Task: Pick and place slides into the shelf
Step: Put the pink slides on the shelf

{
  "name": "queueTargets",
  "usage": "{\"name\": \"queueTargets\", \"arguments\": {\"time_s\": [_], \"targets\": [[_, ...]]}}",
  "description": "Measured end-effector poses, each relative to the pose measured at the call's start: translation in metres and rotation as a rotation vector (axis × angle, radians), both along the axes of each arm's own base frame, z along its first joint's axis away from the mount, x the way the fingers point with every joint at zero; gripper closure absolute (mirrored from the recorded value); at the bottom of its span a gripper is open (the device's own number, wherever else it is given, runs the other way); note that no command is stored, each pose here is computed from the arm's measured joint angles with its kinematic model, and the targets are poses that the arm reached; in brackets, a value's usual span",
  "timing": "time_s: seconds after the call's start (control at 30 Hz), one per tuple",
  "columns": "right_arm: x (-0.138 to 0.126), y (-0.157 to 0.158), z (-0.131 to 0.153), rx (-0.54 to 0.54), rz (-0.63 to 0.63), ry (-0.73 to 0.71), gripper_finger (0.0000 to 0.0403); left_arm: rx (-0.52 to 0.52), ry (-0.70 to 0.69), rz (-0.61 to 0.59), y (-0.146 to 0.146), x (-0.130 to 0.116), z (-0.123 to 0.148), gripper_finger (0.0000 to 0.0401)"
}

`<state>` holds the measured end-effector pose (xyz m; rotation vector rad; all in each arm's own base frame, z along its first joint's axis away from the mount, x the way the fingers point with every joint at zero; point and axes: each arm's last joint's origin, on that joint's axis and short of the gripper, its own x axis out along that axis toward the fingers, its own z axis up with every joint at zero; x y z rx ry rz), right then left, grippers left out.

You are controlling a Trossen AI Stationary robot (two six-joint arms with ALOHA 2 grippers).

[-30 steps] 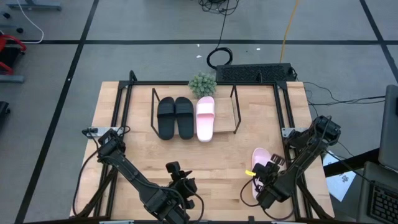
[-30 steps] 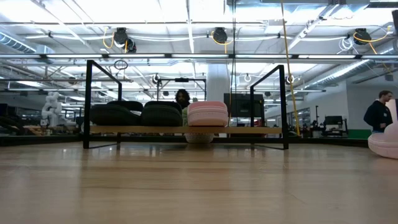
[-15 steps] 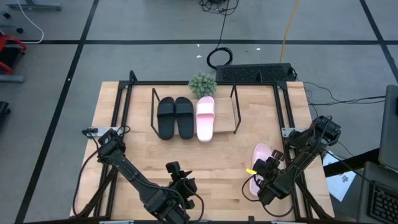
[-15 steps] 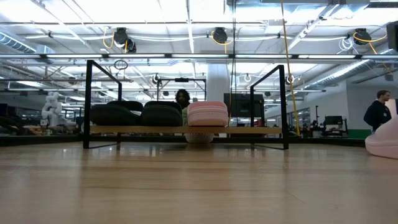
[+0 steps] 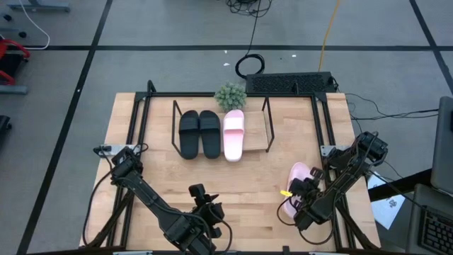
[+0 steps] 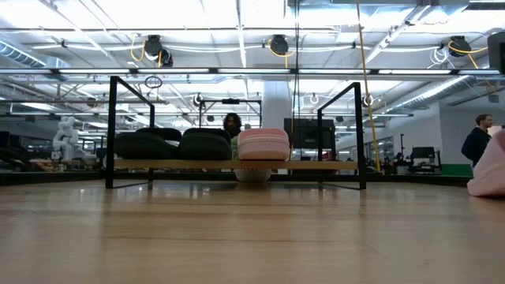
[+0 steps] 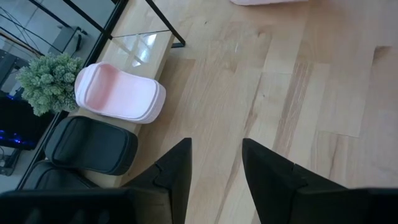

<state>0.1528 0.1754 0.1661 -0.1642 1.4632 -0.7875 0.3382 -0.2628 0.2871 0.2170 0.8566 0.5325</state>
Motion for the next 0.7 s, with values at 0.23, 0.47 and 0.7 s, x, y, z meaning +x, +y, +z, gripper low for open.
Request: {"name": "queueTargets", "arguments": {"time_s": [0.23,0.47,0.7], "targets": [[0.0,0.001,0.014,-0.043,0.024,0.064,0.0399,0.0,0.0,0.0,0.0,0.0,0.0,0.0256],[0.008,0.008,0.037,-0.062,0.095,0.034,0.0401,0.004,0.004,-0.001,0.0,0.0,0.0,0.0256],[0.03,0.027,0.078,-0.018,0.342,-0.06,0.0402,0.042,0.05,0.026,0.005,-0.007,0.0,0.0256]]}}
